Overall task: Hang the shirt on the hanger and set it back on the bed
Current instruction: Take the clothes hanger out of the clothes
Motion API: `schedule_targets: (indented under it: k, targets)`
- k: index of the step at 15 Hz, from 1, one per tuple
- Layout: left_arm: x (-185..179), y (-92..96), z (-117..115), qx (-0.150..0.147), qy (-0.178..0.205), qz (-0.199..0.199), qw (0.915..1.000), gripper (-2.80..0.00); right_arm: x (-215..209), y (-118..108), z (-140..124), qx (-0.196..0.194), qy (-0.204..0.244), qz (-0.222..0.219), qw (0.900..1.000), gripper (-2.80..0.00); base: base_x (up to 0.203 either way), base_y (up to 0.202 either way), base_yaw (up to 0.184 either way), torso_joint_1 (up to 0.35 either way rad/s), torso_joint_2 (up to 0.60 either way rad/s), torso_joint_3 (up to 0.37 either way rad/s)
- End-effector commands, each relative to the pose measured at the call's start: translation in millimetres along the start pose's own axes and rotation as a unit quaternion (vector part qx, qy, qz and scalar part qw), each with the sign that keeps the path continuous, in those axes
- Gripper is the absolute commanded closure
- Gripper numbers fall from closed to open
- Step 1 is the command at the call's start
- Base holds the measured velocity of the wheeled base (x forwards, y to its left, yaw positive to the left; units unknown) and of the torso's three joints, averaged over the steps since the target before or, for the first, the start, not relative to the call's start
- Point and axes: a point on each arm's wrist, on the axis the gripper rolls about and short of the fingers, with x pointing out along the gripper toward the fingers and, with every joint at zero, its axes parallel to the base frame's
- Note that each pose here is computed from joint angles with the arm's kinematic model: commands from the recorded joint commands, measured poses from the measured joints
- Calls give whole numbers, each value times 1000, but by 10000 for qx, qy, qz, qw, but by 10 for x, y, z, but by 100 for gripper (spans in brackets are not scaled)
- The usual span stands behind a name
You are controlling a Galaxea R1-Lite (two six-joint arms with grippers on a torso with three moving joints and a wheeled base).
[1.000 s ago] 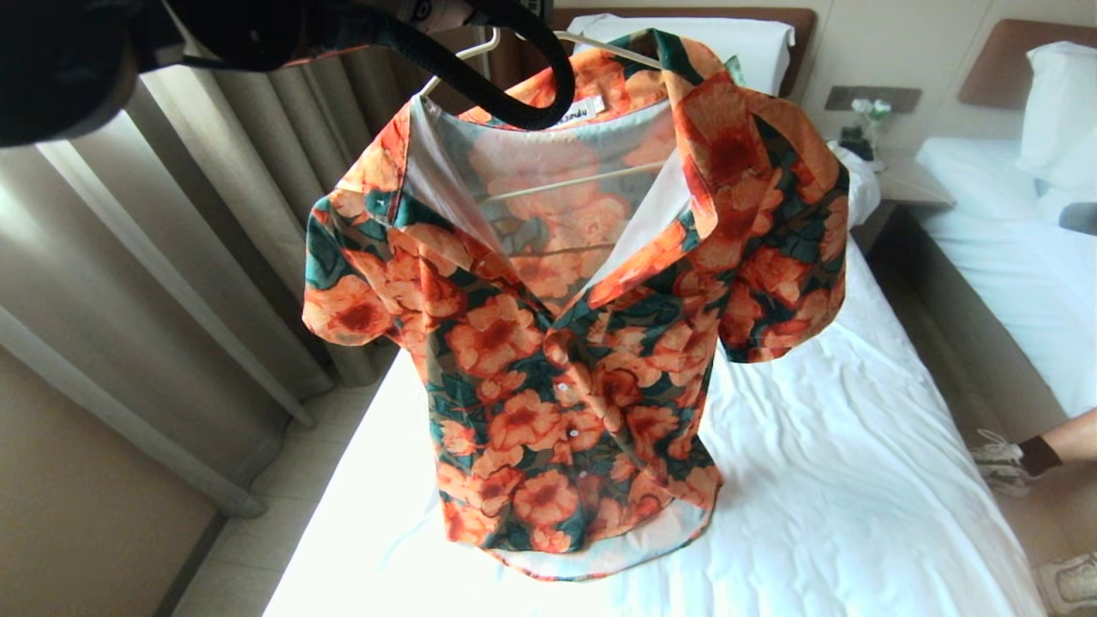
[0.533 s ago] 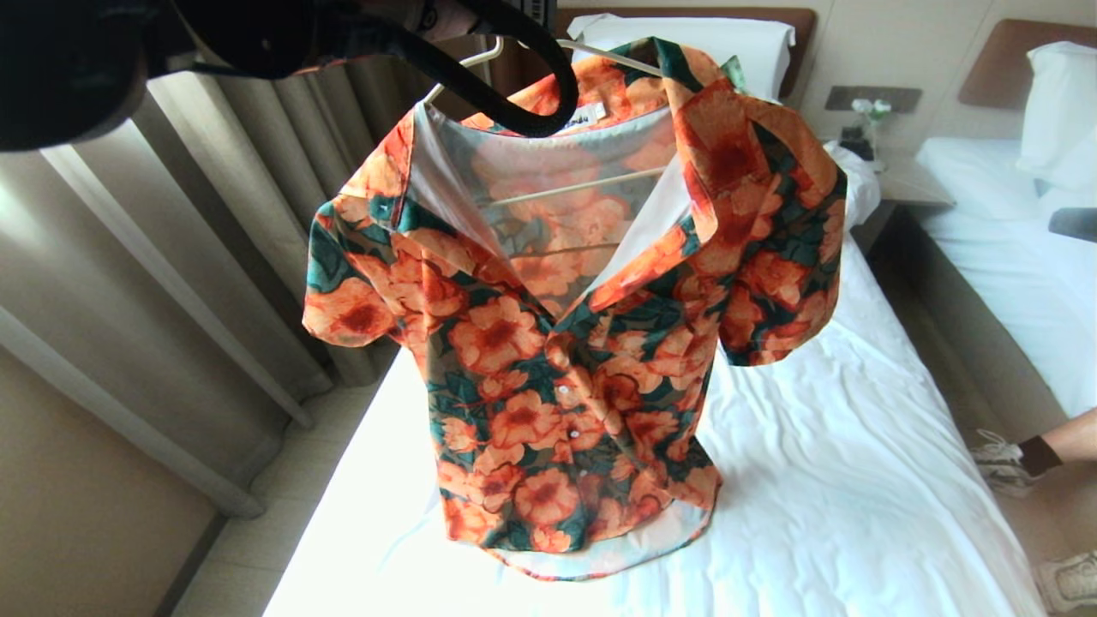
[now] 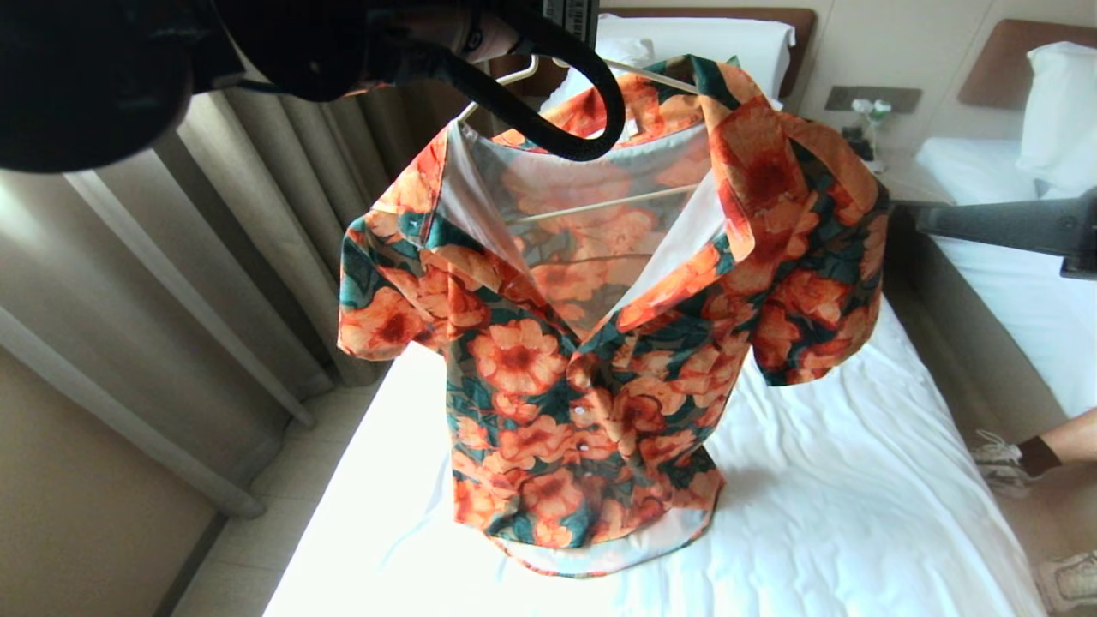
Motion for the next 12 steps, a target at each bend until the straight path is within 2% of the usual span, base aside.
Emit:
schedule_targets:
  k: [1, 3, 6, 8, 10, 12]
  targets:
    - [32, -50, -41, 28, 49, -33, 10000, 0, 206, -63, 96, 4, -29, -225, 9997, -280, 0, 0, 0, 0, 0, 0]
    - [79, -91, -98, 41, 110, -75, 9999, 0, 253, -43, 241, -1, -2, -227, 9997, -280, 0, 0, 0, 0, 0, 0]
    - [115, -64, -123, 50, 111, -109, 9999, 0, 453, -9, 241, 125, 432, -55, 9990, -280, 0, 0, 0, 0, 0, 0]
    - [147, -83, -160, 68, 153, -116, 9998, 0, 483, 6, 217, -79, 604, -53, 9981, -280, 0, 0, 0, 0, 0, 0]
    - [168, -89, -183, 0, 181, -107, 9998, 0, 523, -17, 207, -321, 650, -246, 9971, -280, 0, 0, 0, 0, 0, 0]
    - [185, -113, -206, -33, 202, -125, 9997, 0, 605, -21, 175, -418, 722, -162, 9964, -280, 0, 0, 0, 0, 0, 0]
